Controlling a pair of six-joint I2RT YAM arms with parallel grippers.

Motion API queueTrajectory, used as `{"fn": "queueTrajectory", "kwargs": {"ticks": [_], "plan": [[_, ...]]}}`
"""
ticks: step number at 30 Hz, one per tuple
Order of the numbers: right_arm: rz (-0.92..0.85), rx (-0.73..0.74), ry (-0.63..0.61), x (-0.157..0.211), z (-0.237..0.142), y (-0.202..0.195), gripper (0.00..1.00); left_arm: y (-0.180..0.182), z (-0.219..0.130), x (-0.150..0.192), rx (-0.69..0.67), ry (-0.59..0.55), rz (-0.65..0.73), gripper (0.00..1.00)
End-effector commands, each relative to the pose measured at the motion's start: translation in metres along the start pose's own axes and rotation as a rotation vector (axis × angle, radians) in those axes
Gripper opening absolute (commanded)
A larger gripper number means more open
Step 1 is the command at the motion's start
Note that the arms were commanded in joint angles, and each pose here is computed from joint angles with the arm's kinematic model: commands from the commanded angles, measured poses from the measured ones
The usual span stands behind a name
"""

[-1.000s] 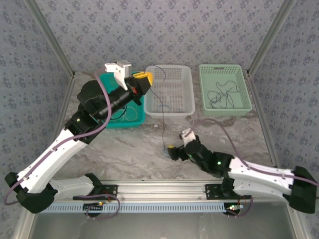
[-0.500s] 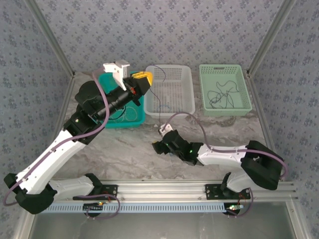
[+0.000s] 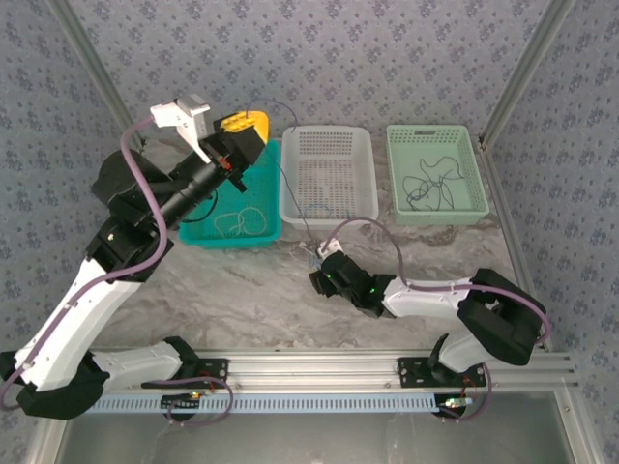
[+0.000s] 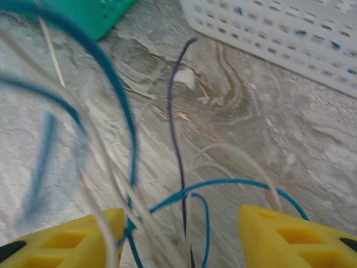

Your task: Untangle the cables

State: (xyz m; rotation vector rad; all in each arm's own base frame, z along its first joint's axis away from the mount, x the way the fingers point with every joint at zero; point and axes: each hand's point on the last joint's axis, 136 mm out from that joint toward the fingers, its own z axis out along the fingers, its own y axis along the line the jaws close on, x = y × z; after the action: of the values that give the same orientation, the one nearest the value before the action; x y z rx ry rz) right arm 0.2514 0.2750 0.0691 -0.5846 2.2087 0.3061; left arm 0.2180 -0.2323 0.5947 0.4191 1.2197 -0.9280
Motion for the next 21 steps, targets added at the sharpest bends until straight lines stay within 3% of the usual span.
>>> {"fn": "queueTrajectory", "kwargs": {"ticks": [1,12,21], "plan": [[-0.005,0.034,0.052,0.021,0.002,-0.013,0.55,-0.005,-0.009,-0.029,0.0,-0.053,0.052,0.0],[0.061,0.074,0.106,0.058,-0.003,-0.039,0.51,-0.008,-0.009,-0.06,-0.009,-0.104,0.101,0.01],[0.128,0.116,0.099,0.068,-0.017,-0.067,0.58,-0.008,-0.016,-0.098,-0.059,-0.157,0.196,0.01]]}}
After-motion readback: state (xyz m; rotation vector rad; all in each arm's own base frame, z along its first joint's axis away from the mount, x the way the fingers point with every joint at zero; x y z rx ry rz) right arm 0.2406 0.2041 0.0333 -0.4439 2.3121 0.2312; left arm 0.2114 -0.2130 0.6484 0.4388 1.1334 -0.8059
